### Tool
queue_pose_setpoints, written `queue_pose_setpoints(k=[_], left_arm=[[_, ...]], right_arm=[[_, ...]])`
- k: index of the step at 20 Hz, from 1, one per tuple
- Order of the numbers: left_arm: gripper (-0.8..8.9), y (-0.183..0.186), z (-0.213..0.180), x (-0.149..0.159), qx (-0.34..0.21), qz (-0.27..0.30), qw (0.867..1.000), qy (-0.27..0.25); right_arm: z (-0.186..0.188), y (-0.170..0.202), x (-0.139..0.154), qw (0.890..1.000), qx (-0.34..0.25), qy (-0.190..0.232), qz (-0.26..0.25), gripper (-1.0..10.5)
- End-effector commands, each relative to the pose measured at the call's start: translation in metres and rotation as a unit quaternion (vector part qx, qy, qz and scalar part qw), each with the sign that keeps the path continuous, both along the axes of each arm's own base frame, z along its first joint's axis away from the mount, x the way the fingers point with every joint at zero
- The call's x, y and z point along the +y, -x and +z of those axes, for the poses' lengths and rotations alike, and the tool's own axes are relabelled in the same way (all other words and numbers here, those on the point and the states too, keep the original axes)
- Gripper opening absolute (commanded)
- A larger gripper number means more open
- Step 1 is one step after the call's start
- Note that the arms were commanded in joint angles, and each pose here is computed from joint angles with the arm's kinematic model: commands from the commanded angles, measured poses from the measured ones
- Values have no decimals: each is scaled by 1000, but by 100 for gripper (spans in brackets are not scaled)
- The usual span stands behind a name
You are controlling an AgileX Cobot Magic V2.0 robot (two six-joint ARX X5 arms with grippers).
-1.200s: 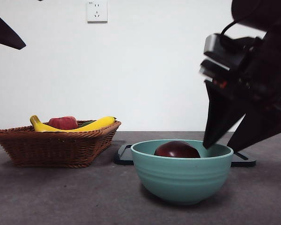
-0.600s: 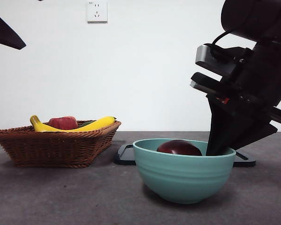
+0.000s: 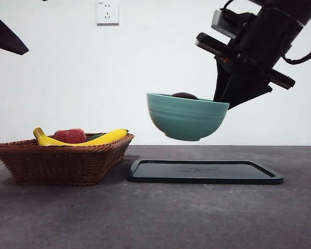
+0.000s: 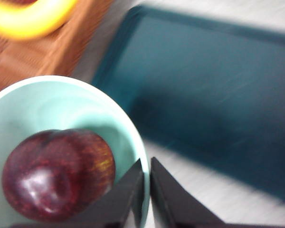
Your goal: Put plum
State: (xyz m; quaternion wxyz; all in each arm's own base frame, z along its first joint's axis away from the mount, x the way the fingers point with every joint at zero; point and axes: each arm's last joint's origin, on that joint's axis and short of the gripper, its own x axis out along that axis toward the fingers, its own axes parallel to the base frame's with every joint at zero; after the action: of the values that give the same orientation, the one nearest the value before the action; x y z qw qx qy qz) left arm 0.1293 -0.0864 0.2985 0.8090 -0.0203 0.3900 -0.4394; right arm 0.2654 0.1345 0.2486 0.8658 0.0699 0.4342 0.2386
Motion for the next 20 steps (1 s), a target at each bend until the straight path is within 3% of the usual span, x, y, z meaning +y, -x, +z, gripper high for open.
queue_pose_setpoints(k=[1,9,18,20], left_arm=[[397,-1,3,-1,-5,-6,1000,3],[397,-1,3,-1,-6,-6,1000,3],[397,-1,3,-1,-6,-5,1000,4],[397,-1,3,-1,-5,-4,1000,4]], right_arm=[[7,-24,1,1000,-16,9,2,10],[-38,-89,-11,999,17,31,-38,10],[-53,-95,-15,998,34,37,-45,12],[-54,-95,-15,998,36,38,-45,99]])
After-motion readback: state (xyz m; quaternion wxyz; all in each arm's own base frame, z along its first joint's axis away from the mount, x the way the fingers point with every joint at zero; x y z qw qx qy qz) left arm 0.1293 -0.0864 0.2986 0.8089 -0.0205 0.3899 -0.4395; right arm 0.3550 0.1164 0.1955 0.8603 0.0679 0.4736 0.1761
